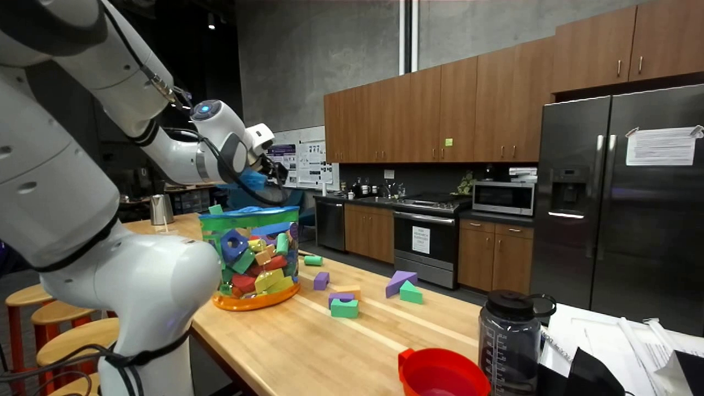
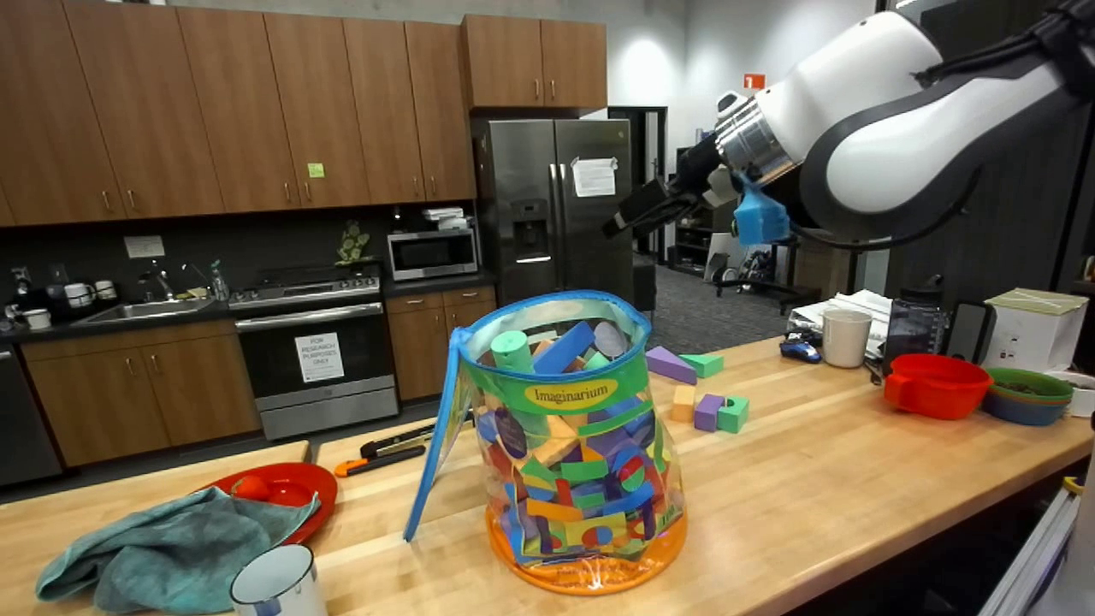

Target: Put the blocks inside the basket

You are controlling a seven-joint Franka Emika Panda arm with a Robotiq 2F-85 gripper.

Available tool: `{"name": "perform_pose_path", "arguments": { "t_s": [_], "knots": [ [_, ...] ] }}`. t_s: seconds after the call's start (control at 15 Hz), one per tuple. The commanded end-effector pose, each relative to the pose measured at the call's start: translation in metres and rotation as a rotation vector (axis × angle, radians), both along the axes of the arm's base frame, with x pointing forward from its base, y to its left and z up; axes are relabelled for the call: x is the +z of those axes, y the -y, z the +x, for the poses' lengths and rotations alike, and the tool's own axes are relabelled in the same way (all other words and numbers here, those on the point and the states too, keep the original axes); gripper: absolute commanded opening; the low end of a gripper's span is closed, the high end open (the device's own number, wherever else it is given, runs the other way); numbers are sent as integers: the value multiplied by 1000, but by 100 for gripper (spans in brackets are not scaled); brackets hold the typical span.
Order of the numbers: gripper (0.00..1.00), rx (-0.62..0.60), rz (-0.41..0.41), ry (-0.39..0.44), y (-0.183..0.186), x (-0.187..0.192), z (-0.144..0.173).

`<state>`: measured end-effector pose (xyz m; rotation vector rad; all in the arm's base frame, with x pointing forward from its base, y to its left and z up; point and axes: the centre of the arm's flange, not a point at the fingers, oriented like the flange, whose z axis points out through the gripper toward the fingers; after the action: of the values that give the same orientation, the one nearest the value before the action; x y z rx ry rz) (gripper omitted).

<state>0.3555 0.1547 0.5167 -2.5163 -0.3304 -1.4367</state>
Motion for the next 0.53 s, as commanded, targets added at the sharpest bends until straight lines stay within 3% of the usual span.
{"name": "perform_pose_path", "arguments": {
  "t_s": [0.0,0.2,0.47],
  "knots": [
    [100,-171,-100,-22,79,-2,39],
    [100,-305,-218,-77,143,-7,50],
    [100,-443,-387,-184,188,-12,54]
  ]
}}
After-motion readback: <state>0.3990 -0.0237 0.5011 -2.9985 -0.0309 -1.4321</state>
